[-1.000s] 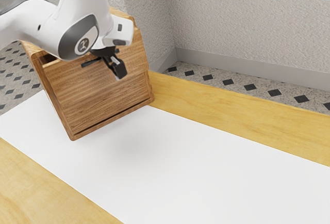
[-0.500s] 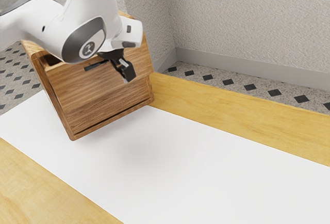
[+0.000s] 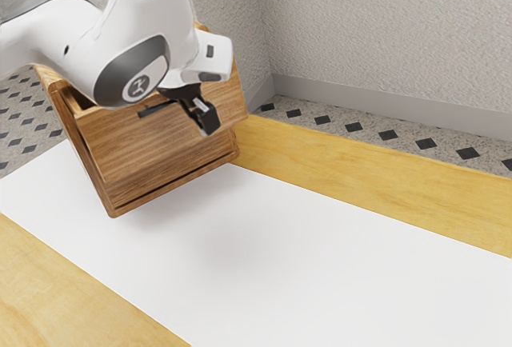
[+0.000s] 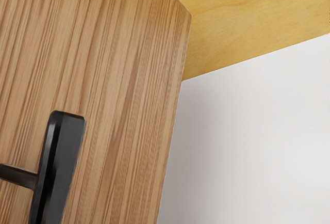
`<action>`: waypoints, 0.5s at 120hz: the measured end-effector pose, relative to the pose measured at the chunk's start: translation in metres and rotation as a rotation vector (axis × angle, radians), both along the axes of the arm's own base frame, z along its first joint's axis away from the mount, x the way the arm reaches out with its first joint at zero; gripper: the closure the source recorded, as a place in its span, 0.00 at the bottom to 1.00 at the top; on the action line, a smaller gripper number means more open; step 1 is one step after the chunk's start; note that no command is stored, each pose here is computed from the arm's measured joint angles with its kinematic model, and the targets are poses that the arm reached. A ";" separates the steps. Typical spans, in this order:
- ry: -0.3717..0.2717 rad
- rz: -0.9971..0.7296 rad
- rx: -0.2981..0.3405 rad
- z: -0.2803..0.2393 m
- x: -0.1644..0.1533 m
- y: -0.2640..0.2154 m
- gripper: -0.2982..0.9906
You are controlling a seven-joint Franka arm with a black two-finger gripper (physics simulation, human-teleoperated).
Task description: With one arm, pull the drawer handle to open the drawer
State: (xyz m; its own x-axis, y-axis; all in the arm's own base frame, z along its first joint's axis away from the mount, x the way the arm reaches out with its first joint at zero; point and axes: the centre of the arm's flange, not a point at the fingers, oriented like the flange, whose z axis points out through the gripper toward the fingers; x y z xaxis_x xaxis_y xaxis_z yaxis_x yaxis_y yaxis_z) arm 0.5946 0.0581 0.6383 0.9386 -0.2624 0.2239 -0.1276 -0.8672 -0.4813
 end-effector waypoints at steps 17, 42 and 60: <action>-0.003 0.010 -0.003 -0.002 -0.001 -0.003 0.24; -0.008 0.007 -0.006 -0.003 -0.008 -0.019 0.24; -0.009 0.006 -0.007 -0.005 -0.009 -0.033 0.24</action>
State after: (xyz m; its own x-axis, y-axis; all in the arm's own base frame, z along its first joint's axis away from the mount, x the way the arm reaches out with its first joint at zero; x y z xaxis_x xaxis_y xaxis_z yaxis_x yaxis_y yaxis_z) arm 0.5855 0.0254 0.6331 0.9382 -0.2553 0.2336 -0.1183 -0.8710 -0.4767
